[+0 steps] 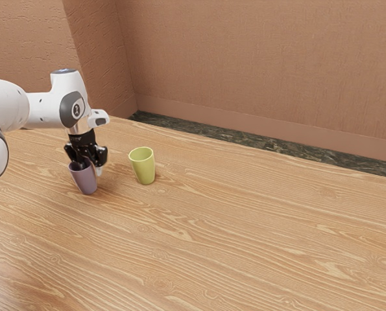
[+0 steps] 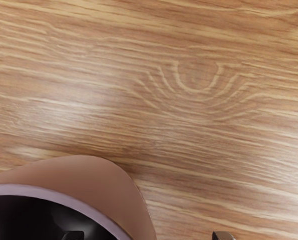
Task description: Place the left cup onto the right cup
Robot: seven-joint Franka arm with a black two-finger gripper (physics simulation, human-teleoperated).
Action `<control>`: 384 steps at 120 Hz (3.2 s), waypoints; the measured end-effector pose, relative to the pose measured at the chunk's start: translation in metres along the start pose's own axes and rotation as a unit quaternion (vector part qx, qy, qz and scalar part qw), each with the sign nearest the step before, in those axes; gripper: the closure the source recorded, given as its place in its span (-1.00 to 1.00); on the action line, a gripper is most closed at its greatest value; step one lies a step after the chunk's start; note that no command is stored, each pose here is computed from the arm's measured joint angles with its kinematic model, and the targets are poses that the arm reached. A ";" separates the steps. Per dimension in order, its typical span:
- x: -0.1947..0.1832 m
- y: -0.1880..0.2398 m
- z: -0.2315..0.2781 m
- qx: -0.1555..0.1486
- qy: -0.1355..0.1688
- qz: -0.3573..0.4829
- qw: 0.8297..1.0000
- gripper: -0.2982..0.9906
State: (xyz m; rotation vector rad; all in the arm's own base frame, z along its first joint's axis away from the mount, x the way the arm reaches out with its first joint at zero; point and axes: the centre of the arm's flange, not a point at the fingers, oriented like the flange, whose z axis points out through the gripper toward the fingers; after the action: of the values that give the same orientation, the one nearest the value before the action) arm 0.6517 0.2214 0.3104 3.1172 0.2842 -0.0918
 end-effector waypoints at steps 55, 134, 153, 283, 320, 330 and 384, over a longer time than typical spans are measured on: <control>0.000 0.002 -0.003 0.001 0.003 0.000 1.000 0.65; -0.008 0.037 -0.086 0.003 0.035 0.002 0.999 0.68; -0.004 0.070 -0.118 0.003 0.035 0.005 0.999 0.68; 0.024 0.171 -0.159 0.019 0.021 -0.055 0.998 0.68; 0.044 0.165 -0.144 0.016 0.029 -0.073 0.997 0.68; 0.048 0.165 -0.142 0.015 0.034 -0.076 0.996 0.68; 0.058 0.173 -0.138 0.004 0.052 -0.079 0.995 0.68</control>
State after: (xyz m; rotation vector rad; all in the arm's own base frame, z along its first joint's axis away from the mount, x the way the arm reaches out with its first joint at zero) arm 0.7478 0.0634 0.4453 3.1063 0.5341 0.0693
